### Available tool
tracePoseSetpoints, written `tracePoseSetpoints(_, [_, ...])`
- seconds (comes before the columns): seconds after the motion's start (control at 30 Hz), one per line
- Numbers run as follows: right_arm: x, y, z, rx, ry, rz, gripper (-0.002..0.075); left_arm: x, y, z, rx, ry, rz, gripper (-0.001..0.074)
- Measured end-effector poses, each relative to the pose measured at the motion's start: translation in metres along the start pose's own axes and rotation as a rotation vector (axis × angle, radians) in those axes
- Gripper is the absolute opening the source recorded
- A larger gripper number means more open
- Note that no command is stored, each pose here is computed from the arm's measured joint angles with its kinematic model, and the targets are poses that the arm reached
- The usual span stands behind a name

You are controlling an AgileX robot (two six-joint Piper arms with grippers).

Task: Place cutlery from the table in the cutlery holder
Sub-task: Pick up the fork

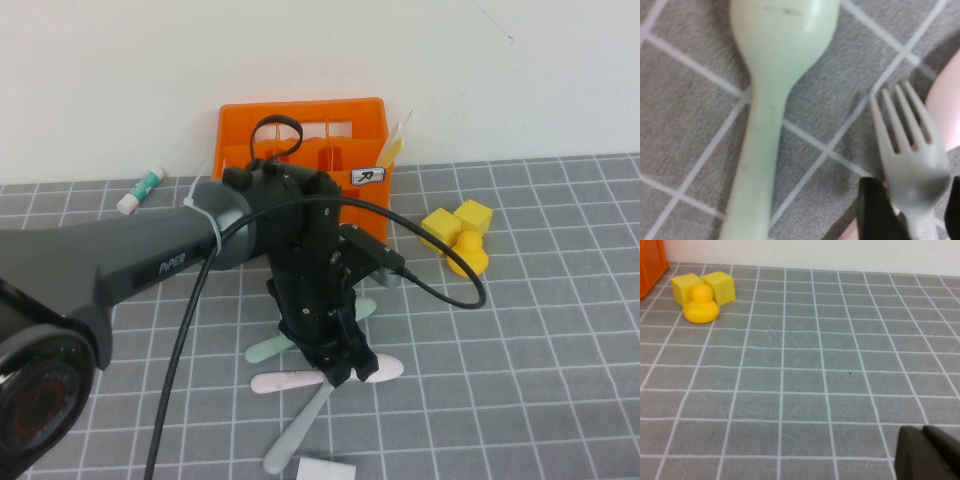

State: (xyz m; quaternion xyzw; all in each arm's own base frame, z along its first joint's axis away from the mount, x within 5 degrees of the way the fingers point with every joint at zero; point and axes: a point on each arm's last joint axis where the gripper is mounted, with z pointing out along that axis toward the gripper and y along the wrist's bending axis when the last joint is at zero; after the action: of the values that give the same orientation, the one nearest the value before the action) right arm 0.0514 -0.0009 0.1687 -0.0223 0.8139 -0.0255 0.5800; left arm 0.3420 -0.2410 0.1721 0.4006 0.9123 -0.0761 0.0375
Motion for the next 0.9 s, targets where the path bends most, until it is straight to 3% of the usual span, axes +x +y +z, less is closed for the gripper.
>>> tracePoseSetpoints(0.2, [0.0,0.0,0.0,0.0,0.0,0.0,-0.0003,0.0,-0.001,0.0,0.01,-0.005,-0.017,0.0245])
tracePoseSetpoints(0.5, [0.0,0.0,0.0,0.0,0.0,0.0,-0.0003,-0.003,-0.004,0.0,0.041,-0.037,-0.012,0.0428])
tracePoseSetpoints(0.73, [0.0,0.0,0.0,0.0,0.0,0.0,-0.0003,-0.004,-0.005,0.0,0.037,-0.04,0.008,0.0444])
tracePoseSetpoints(0.9, [0.0,0.0,0.0,0.0,0.0,0.0,-0.0003,-0.005,-0.012,0.013,-0.029,0.003,0.091,0.0444])
